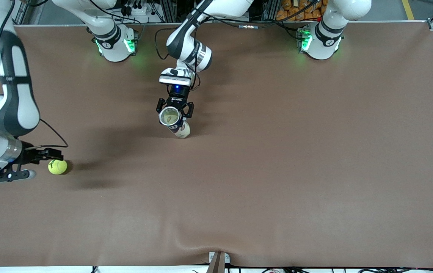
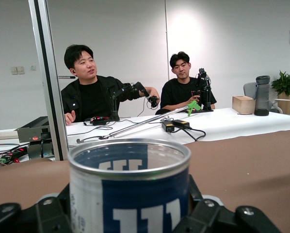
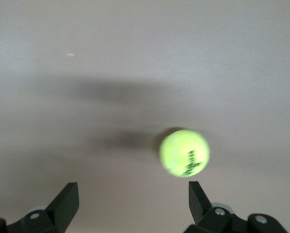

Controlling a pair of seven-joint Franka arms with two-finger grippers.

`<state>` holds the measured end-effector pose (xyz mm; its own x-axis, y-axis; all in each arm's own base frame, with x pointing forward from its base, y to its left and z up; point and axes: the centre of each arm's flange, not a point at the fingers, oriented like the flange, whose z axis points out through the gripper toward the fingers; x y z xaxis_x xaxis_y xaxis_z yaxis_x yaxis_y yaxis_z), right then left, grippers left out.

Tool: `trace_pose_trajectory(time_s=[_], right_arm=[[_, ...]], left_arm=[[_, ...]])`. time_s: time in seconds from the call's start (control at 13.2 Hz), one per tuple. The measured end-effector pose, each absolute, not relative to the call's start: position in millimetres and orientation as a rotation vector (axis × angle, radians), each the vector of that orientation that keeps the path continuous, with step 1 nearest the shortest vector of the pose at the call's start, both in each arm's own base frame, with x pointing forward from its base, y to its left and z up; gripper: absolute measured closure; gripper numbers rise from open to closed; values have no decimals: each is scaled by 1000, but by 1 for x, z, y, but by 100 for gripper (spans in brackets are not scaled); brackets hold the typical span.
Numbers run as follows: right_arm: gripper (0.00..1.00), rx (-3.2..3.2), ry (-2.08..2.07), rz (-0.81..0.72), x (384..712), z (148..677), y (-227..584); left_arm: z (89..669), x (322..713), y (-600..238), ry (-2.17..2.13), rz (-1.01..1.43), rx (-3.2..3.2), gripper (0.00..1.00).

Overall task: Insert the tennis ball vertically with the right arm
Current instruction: 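Move the right gripper to the Wilson ball on the table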

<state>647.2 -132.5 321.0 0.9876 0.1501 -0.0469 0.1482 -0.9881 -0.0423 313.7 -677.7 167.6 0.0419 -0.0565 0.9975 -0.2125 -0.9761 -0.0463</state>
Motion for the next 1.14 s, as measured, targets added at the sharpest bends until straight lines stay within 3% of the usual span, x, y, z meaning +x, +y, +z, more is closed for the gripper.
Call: trace_pose_trajectory(time_s=[0.45, 1.14], right_arm=[[0, -3042, -304, 27, 648, 244, -171], [0, -3024, -278, 69, 637, 212, -194]], left_arm=[[165, 313, -677, -287, 2079, 2186, 14], [164, 315, -675, -280, 2093, 2183, 14]])
